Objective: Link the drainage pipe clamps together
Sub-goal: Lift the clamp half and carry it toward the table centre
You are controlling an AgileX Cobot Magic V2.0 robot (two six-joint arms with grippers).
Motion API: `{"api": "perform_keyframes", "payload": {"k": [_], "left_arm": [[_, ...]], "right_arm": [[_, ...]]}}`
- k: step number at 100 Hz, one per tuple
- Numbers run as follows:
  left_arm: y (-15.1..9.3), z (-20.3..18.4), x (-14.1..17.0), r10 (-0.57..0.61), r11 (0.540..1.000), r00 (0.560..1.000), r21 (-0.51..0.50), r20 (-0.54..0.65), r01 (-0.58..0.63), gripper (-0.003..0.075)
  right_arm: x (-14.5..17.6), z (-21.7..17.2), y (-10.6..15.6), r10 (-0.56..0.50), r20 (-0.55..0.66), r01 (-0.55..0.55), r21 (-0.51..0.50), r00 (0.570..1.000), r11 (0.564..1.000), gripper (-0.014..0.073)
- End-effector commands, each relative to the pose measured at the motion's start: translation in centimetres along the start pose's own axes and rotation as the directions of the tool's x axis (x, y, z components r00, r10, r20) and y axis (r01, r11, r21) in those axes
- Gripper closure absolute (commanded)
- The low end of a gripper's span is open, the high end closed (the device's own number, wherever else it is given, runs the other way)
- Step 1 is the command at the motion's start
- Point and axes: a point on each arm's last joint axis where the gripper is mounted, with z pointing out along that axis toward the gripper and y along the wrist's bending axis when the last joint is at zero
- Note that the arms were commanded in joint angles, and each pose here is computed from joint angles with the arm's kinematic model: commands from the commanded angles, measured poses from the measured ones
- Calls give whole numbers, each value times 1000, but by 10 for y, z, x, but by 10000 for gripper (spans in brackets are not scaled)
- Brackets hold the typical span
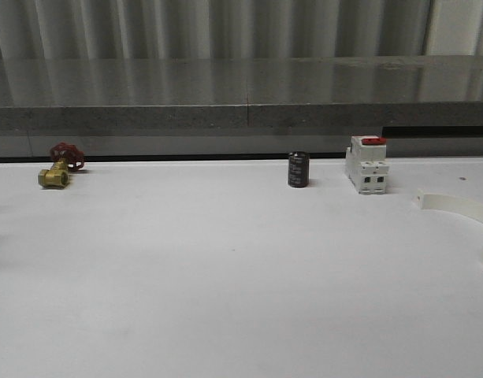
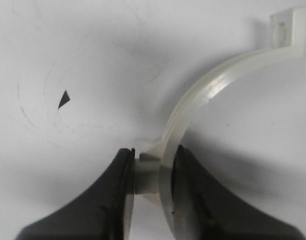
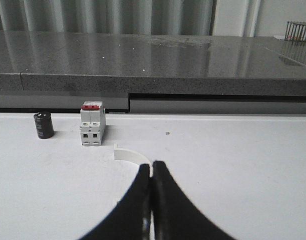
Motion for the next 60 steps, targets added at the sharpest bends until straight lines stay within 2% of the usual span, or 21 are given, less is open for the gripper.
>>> {"api": "perform_keyframes", "payload": {"k": [1, 37, 60], "left_arm": [[-18, -40, -12, 18, 999, 991, 36, 132, -23, 716], [-115, -56, 4, 162, 965, 970, 178, 181, -195, 716], [-163, -52, 20, 230, 930, 952, 242, 203, -276, 716]], "right_arm": [[-14, -3, 1, -3, 114, 4, -5, 994, 1000, 660], [-14, -3, 1, -3, 114, 4, -5, 994, 1000, 660], [-14, -3, 1, -3, 114, 4, -5, 994, 1000, 660]]}}
